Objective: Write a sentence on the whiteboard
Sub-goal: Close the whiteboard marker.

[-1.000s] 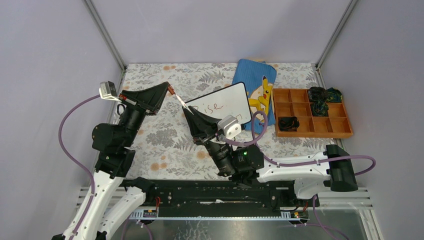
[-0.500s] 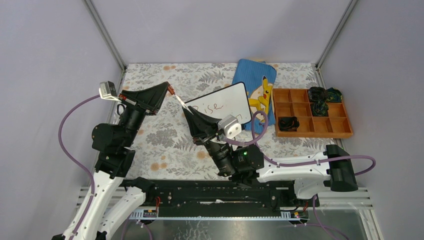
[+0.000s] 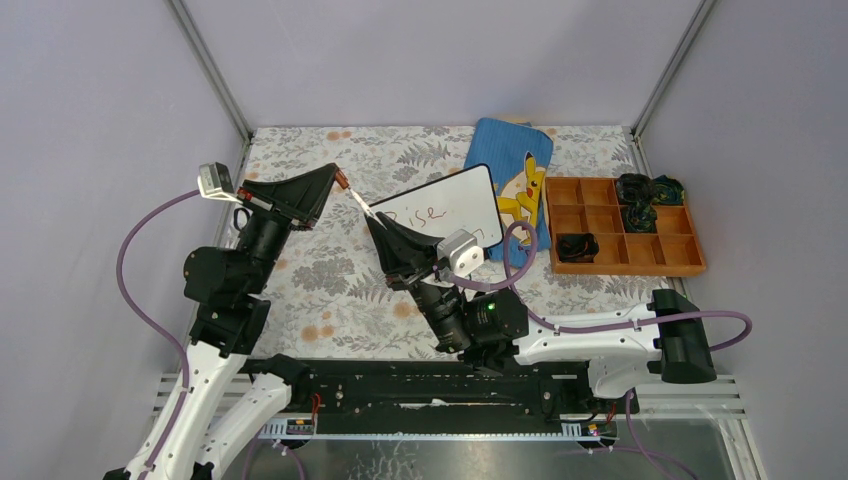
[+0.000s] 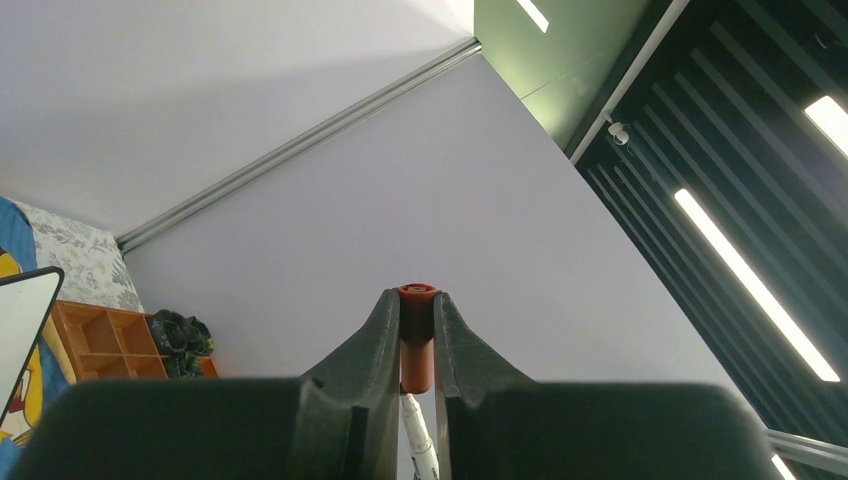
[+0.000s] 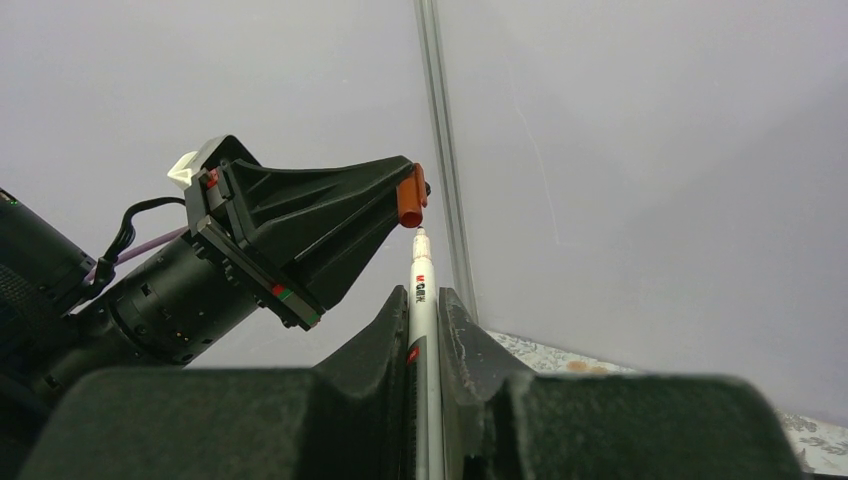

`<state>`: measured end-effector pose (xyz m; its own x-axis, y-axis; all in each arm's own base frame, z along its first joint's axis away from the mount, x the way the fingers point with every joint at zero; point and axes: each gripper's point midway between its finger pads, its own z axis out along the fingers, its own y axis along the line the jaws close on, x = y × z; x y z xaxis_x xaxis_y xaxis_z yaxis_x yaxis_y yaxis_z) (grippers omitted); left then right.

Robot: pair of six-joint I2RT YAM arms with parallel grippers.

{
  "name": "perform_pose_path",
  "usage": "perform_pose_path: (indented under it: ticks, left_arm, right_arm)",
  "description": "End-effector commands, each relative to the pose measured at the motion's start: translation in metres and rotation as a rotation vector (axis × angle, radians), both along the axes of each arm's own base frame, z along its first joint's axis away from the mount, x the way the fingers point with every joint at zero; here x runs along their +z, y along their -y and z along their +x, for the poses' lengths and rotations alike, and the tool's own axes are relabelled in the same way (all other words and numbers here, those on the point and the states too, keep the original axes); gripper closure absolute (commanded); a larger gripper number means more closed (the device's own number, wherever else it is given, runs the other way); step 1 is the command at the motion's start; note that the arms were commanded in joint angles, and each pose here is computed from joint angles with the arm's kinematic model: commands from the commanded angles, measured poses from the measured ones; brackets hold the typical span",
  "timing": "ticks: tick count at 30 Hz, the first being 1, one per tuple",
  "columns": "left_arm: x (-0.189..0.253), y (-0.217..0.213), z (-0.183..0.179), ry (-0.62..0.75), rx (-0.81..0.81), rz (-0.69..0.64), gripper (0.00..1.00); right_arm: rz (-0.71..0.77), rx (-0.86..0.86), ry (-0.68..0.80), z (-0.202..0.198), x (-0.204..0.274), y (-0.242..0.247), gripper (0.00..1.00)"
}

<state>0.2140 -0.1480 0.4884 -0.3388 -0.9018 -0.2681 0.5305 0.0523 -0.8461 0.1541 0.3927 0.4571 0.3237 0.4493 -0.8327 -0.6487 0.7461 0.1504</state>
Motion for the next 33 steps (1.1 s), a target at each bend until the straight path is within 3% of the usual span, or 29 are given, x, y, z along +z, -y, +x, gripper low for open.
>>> perform_pose_path:
  ticks: [1,33]
  left_arm:
    - [0.005,0.000,-0.004,0.039,0.000,0.005,1.00]
    - [0.008,0.006,-0.015,0.052,-0.059,-0.011,1.00]
  right_arm:
    - [0.119,0.014,0.020,-0.002,0.036,0.018,1.00]
    - [0.099,-0.014,0.012,0.003,0.031,0.010,1.00]
